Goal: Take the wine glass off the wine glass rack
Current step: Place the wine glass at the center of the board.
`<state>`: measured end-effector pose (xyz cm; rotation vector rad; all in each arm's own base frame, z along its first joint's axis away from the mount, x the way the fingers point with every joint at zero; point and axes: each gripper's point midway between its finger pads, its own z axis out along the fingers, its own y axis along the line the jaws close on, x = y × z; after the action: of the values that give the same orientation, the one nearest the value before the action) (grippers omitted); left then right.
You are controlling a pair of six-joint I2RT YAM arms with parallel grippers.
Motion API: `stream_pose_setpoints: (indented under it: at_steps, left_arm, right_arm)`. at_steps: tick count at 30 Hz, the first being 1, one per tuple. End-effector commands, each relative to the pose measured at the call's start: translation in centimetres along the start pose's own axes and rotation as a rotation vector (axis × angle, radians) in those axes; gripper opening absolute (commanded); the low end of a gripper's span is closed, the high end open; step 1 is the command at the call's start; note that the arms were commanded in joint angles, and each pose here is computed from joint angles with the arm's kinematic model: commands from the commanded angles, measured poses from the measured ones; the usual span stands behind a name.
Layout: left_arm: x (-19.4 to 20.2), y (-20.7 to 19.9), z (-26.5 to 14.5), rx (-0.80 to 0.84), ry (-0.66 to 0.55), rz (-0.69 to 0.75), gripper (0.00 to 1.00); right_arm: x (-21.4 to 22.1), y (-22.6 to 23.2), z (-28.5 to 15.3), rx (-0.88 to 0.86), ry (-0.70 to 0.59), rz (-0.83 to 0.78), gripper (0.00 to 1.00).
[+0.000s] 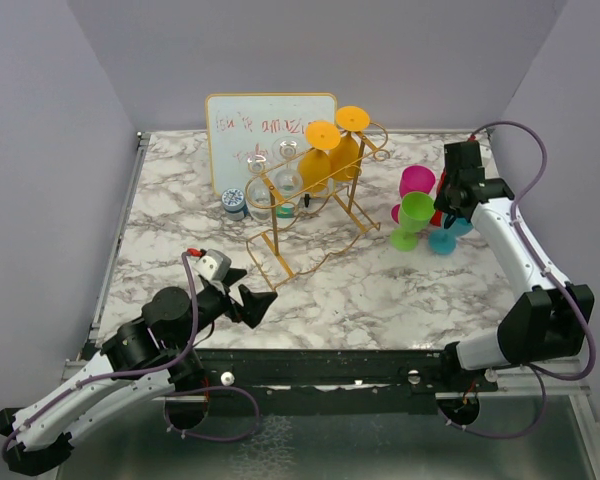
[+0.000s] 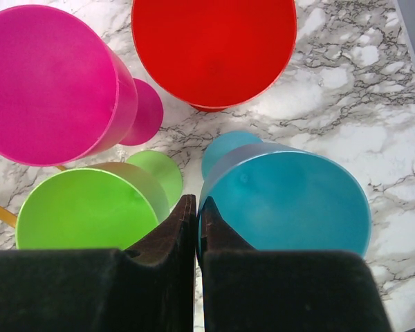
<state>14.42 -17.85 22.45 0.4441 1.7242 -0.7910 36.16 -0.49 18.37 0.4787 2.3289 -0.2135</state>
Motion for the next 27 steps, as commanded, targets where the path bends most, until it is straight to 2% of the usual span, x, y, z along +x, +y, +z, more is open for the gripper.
stream_pose_setpoints:
  at_steps: [1, 9, 18, 27]
  left_arm:
    - [0.3, -0.4, 0.2, 0.017, 0.021, -0.007, 0.99]
    - [1.3, -0.7, 0.8, 0.026, 0.072, -0.006, 0.99]
    - [1.3, -0.8, 0.8, 0.031, 0.071, -0.004, 0.99]
    - [1.5, -0.7, 0.9, 0.031, 0.077, -0.003, 0.99]
  right_arm:
    - [-1.1, 0.6, 0.4, -0.014, -0.008, -0.013, 0.04]
    - [-1.1, 0.4, 0.8, 0.0, -0.006, -0.02, 0.1]
    - [-0.7, 0.5, 1.1, 0.002, 0.008, -0.018, 0.13]
    - [-1.1, 0.1, 0.8, 0.022, 0.012, -0.026, 0.21]
